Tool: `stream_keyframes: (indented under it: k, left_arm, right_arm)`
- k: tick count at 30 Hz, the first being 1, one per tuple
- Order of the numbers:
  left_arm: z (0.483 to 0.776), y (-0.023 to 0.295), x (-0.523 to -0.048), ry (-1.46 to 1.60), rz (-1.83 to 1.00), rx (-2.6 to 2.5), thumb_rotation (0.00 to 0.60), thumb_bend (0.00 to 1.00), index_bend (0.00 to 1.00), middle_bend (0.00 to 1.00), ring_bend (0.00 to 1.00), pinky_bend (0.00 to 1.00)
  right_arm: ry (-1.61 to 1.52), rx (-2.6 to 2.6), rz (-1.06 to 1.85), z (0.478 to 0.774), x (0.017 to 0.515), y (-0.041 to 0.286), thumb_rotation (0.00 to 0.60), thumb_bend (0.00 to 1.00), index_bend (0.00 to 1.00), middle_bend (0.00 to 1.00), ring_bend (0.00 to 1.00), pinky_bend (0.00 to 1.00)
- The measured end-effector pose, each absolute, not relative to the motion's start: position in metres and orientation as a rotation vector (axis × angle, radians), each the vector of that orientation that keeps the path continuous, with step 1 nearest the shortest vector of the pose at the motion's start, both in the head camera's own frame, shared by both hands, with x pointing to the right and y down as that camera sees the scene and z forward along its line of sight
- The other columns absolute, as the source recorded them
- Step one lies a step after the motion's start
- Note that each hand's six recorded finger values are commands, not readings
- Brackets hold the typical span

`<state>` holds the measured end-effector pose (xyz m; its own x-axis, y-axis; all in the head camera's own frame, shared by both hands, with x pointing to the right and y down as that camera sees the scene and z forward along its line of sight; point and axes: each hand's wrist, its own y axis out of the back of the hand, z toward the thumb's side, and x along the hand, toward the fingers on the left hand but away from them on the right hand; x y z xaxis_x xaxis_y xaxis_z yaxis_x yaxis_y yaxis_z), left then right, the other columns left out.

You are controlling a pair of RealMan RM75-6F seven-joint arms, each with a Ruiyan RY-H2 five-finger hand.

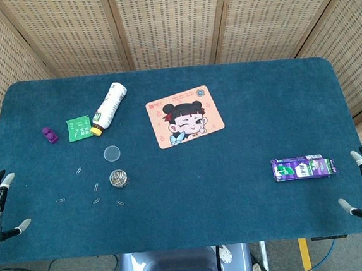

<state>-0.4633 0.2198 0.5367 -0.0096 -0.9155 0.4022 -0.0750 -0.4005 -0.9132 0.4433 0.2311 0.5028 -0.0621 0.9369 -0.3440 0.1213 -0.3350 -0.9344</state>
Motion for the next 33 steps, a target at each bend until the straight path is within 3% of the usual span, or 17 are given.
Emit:
stream_keyframes:
  k: [10, 13, 17, 20, 29, 33]
  left_arm:
    - [0.546, 0.217, -0.469, 1.051, -1.535, -1.567, 0.6, 0.06, 0.0, 0.0, 0.0, 0.0]
    - [0.552, 0.214, -0.471, 1.046, -1.545, -1.568, 0.6, 0.09, 0.11, 0.0, 0.0, 0.0]
    - [0.573, 0.211, -0.476, 1.028, -1.587, -1.594, 0.6, 0.14, 0.33, 0.0, 0.0, 0.0]
    - [0.595, 0.209, -0.478, 1.007, -1.626, -1.648, 0.6, 0.19, 0.41, 0.0, 0.0, 0.0]
    - [0.666, 0.207, -0.482, 0.929, -1.732, -1.762, 0.6, 0.27, 0.43, 0.0, 0.0, 0.0]
    - [0.682, 0.206, -0.482, 0.9, -1.77, -1.773, 0.6, 0.28, 0.43, 0.0, 0.0, 0.0]
  right_arm:
    - [-1.171, -1.512, 1.468, 0.502, 0.443, 0.231, 0.6, 0.0, 0.0, 0.0, 0.0, 0.0]
    - [-1.173, -1.515, 1.467, 0.502, 0.443, 0.231, 0.6, 0.0, 0.0, 0.0, 0.0, 0.0]
    - [-1.174, -1.521, 1.469, 0.503, 0.443, 0.231, 0.6, 0.0, 0.0, 0.0, 0.0, 0.0]
    - [-1.18, -1.521, 1.47, 0.503, 0.443, 0.23, 0.6, 0.0, 0.0, 0.0, 0.0, 0.0]
    - [-1.181, -1.528, 1.482, 0.506, 0.446, 0.229, 0.6, 0.0, 0.0, 0.0, 0.0, 0.0]
    - [-1.183, -1.529, 1.481, 0.506, 0.446, 0.228, 0.6, 0.0, 0.0, 0.0, 0.0, 0.0]
